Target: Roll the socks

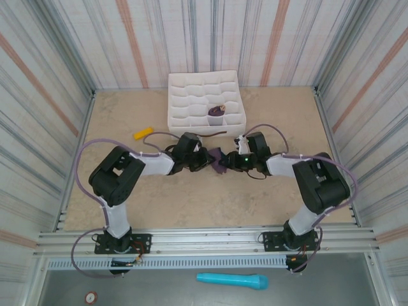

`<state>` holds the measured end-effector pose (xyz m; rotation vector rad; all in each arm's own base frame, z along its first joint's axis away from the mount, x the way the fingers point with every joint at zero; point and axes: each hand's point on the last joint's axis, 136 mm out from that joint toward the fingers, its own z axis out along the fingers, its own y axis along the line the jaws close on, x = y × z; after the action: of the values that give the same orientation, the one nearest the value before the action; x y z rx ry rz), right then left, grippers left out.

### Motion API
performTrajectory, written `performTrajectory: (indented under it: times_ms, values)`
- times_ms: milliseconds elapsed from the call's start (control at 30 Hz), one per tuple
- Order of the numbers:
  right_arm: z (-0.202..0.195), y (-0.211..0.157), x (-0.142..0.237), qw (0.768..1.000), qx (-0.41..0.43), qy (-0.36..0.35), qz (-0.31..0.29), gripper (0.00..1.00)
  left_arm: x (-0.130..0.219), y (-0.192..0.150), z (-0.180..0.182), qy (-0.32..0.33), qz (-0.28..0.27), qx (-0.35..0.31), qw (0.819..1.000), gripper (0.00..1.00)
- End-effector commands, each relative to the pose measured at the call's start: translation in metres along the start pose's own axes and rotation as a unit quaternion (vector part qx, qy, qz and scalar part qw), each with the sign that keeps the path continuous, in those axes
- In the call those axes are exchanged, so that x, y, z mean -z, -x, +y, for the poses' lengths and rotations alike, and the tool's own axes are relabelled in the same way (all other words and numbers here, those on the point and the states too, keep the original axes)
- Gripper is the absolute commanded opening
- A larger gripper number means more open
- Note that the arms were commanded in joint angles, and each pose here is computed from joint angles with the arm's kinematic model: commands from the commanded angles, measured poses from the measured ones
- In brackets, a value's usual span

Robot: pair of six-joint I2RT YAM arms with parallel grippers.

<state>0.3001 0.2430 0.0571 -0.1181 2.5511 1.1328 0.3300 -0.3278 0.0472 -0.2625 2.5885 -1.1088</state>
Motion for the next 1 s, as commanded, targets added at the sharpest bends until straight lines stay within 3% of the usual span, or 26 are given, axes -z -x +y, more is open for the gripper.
performTrajectory:
  times_ms: [0, 200, 400, 633, 767, 967]
  values:
    - [-0.003, -0.021, 0.012, 0.993, 0.079, -0.087, 0.025, 0.47, 0.017, -0.021, 0.042, 0.078, 0.035, 0.009, 0.996, 0.06]
    - [0.037, -0.029, 0.016, 0.950, 0.260, -0.172, -0.018, 0.60, 0.036, -0.038, 0.059, 0.097, 0.049, 0.025, 0.994, 0.08]
    - [0.064, -0.039, 0.011, 0.894, 0.382, -0.224, -0.063, 0.62, 0.052, -0.050, 0.068, 0.109, 0.057, 0.029, 0.992, 0.09]
    - [0.075, -0.047, -0.008, 0.851, 0.452, -0.252, -0.087, 0.57, 0.064, -0.060, 0.074, 0.117, 0.060, 0.031, 0.991, 0.09]
    - [0.080, -0.054, -0.020, 0.841, 0.473, -0.244, -0.096, 0.55, 0.065, -0.068, 0.078, 0.120, 0.065, 0.033, 0.990, 0.09]
    - [0.073, -0.059, -0.035, 0.843, 0.473, -0.241, -0.085, 0.53, 0.066, -0.073, 0.080, 0.118, 0.068, 0.036, 0.990, 0.10]
